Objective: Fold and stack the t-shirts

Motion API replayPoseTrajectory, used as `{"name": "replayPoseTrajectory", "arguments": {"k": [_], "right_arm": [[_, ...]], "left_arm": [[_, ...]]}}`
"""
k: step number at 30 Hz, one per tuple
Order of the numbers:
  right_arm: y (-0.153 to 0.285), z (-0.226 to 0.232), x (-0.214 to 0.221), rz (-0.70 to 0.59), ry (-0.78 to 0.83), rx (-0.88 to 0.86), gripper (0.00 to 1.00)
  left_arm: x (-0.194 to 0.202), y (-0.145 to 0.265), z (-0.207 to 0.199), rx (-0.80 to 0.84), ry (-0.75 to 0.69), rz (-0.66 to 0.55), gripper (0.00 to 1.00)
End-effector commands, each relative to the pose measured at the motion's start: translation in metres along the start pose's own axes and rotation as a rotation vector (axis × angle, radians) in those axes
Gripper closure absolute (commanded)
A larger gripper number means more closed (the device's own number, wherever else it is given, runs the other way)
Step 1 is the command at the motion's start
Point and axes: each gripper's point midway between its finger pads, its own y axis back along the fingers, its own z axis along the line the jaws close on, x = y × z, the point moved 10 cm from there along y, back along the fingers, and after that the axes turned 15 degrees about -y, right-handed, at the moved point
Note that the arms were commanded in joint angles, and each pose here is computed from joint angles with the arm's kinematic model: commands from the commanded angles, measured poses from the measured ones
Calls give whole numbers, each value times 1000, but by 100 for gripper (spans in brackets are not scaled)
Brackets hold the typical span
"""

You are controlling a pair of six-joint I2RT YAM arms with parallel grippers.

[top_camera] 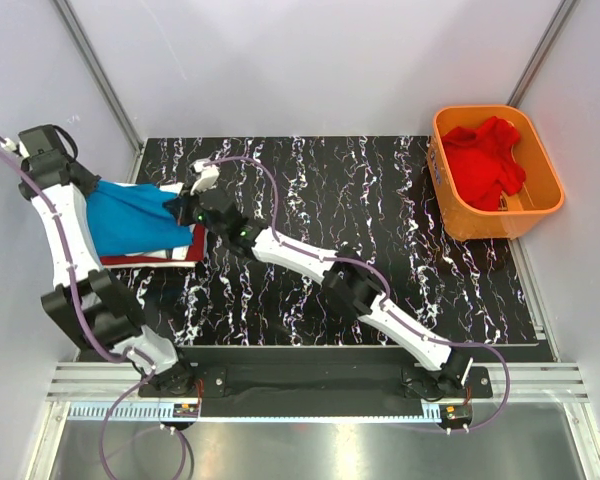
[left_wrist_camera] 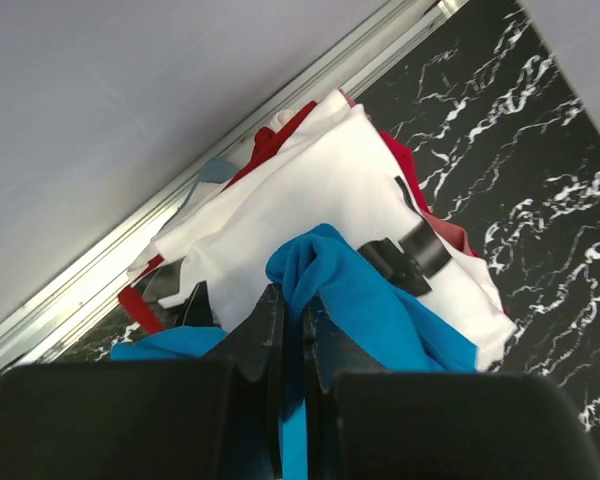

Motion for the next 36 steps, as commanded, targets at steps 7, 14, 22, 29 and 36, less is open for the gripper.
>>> {"name": "replayPoseTrajectory", "arguments": {"k": [7,14,22,29,36], "right_arm": [[37,128,-51,-167,122,-198,100],[54,143,-56,-181,129,-209,100],[62,136,-49,-177,113,-192,100],[66,128,-40,-173,109,-181,100],[52,119,-30,-163,124,-154,100]], "left_arm": [[-14,95,23,-35,4,-239,100],[-5,103,24,-15,11,-240,100],[8,89,25,-21,14,-199,100],[13,68,27,-37,13,-174,100],[13,42,24,-22,13,-128,100]]}}
